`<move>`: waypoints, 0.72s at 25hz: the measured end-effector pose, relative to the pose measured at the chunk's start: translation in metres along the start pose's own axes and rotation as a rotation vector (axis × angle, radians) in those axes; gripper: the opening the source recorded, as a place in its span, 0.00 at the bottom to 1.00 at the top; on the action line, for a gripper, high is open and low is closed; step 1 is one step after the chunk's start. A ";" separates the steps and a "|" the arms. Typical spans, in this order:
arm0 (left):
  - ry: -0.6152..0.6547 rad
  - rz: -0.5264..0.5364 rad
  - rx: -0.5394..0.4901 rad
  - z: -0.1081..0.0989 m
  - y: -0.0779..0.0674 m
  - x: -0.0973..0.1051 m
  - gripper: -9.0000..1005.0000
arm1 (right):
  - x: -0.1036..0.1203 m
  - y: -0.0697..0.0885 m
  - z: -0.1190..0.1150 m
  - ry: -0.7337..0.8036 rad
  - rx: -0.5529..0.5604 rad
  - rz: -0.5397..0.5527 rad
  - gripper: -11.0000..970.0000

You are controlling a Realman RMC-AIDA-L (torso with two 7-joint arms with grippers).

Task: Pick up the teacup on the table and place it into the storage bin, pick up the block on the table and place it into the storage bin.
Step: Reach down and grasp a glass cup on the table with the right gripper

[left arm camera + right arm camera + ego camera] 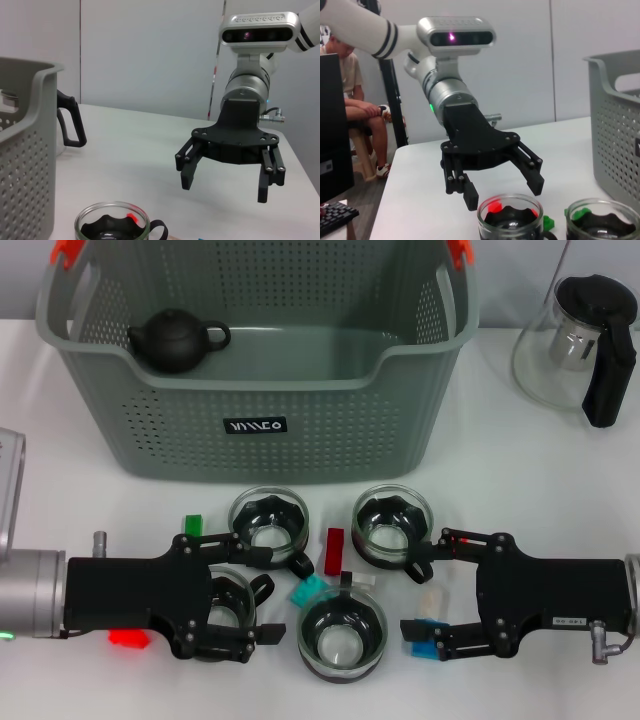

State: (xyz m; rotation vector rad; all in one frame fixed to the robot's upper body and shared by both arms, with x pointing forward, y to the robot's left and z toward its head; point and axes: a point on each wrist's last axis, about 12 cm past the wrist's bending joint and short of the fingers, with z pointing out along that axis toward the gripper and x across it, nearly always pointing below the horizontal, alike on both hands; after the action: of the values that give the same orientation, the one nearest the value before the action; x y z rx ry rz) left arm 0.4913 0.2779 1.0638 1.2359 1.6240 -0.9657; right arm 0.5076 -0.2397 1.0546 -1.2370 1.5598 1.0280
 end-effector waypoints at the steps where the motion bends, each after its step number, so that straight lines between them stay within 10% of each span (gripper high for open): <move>1: 0.000 -0.001 0.000 0.000 0.000 0.000 0.84 | 0.000 0.000 0.000 -0.003 0.002 -0.013 0.93; 18: -0.004 0.003 0.024 0.000 -0.001 -0.002 0.84 | 0.002 -0.002 0.002 -0.003 0.023 -0.026 0.92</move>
State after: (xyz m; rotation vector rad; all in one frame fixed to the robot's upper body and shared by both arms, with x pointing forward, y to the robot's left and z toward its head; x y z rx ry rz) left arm 0.4902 0.2772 1.0657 1.2510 1.6114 -0.9881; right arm 0.5091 -0.2389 1.0525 -1.2361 1.5460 0.9920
